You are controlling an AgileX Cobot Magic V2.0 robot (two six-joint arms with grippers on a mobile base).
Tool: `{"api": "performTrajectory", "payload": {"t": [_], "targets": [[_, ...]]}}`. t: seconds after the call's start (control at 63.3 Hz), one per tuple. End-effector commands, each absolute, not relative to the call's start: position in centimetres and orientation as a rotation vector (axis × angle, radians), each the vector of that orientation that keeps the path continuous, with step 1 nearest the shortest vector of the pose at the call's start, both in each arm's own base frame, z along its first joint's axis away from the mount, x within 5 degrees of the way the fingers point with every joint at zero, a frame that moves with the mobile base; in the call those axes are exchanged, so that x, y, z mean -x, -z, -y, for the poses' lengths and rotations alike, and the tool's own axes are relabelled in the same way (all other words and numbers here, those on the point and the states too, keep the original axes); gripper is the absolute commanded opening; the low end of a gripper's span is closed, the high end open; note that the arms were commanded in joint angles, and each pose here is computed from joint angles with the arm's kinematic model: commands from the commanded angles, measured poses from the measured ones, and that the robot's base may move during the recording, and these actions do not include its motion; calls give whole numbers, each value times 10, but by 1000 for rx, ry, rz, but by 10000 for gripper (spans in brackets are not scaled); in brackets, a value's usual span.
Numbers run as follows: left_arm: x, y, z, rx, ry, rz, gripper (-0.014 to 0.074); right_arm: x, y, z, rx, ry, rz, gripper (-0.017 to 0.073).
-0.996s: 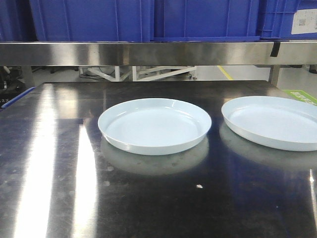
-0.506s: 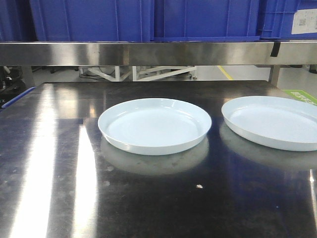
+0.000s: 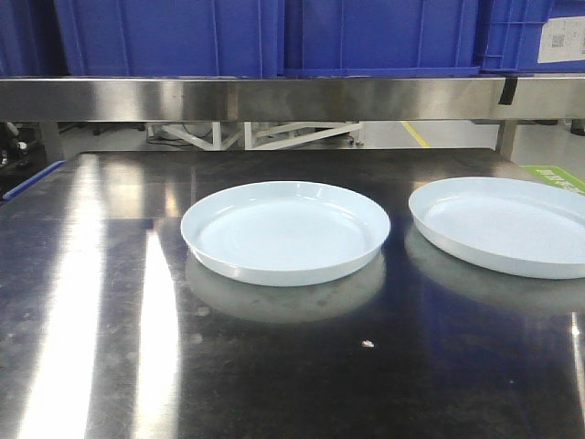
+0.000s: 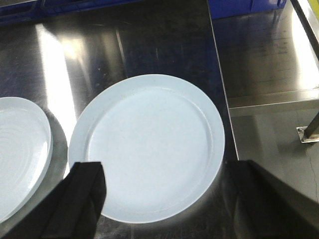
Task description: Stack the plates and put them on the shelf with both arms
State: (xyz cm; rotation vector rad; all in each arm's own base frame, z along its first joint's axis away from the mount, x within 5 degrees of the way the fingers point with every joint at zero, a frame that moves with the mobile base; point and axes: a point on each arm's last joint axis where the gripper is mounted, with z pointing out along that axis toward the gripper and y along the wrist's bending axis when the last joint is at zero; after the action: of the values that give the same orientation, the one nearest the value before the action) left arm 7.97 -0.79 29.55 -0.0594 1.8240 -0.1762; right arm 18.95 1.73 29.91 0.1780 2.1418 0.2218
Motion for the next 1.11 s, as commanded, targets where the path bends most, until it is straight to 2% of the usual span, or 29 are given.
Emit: {"api": "performTrajectory", "payload": {"t": [0.0,0.206,0.822,0.869,0.949,1.028,1.091], "targets": [[-81,-311,7,47,154,-1719,99,-194,-317,-17,-166,-224,-2034,592],[-81,-310,8,-28,126,-1721,99,-194,-317,-17,-166,-224,-2034,592],[-81,-311,8,-28,126,-1720,99,-194,-317,-17,-166,-223,-2040,587],[-81,-311,8,-28,126,-1720,99,-194,-316,-17,-166,-223,-2041,557],[-81,-311,8,-28,126,-1720,99,-194,-315,-17,-167,-222,-2051,443],[-81,-311,8,-28,126,-1720,99,-193,-313,-17,-167,-221,-2069,271],[-81,-311,8,-28,126,-1720,99,-192,-312,-17,-168,-219,-2086,74]]}}
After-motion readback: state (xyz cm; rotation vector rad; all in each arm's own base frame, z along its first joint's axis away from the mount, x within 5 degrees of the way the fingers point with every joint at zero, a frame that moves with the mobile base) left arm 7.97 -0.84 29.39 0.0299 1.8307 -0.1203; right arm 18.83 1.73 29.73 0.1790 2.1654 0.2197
